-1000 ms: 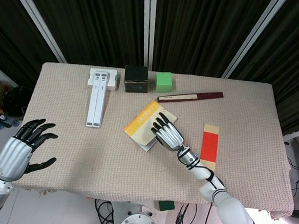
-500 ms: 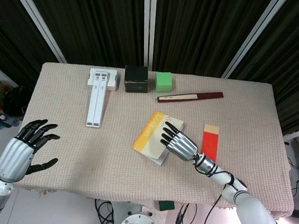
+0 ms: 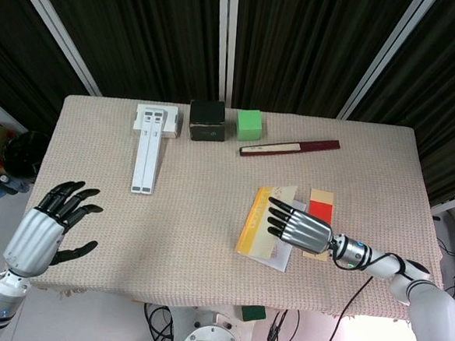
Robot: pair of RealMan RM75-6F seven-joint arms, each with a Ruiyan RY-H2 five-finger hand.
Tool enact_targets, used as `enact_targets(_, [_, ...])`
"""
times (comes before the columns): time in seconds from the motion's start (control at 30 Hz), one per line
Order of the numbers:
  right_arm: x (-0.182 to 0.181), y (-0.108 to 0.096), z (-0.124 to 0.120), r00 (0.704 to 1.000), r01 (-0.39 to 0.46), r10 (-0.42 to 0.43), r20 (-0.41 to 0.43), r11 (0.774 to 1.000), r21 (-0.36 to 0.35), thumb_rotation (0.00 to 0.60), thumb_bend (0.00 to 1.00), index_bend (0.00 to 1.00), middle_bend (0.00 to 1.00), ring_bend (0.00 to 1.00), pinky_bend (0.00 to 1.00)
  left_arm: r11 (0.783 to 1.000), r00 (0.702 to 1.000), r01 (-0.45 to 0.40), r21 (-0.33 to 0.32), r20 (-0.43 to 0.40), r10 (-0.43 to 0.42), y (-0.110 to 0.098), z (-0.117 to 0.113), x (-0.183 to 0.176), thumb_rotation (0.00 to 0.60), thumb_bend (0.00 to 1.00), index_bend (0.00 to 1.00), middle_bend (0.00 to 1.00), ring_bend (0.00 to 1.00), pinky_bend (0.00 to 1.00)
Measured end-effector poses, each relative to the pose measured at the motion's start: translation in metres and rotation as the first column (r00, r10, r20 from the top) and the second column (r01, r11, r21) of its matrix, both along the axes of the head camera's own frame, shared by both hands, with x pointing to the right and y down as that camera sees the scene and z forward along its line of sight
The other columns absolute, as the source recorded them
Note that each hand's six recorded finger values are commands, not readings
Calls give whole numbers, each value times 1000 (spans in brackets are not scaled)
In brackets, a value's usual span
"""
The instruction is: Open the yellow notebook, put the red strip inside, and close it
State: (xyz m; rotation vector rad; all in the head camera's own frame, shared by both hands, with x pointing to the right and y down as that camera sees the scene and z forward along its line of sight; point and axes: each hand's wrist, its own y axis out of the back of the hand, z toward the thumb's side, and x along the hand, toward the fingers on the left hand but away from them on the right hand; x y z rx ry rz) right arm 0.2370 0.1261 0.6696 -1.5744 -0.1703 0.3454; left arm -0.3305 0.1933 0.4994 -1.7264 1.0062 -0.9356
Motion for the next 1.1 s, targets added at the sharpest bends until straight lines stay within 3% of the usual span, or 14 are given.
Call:
enact_targets(0.23, [-63,-24,-5,986,161,-164,43,985,63,600,427,687,468,312,225,1000,1000,10,-8,15,-10,-1,0,1,600,29,355,216,130,176])
enact_targets(0.5, [-134,-24,4,953,291,-295,68,955,60,600,400,691,472,324,233,999,999,34,-20,22,-34,-2,2,-7,600,29,355,216,130,175])
enact_targets(0.87, [-194,-13,25,959,273,-270,90,962,-24,600,386,681,454,318,235,998,998,57,-37,24,-56,-3,8,-16,600,28,355,216,130,175])
enact_targets(0.93, [-200,-14,30,967,245,-241,81,969,-41,600,373,624,428,302,215,997,998,62,-38,24,-61,-2,8,-18,600,28,355,216,130,176])
enact_targets(1.1, [-214,-14,49,984,178,-176,28,980,-91,600,329,368,291,176,123,998,998,58,-39,19,-58,-2,9,-17,600,28,355,216,130,175])
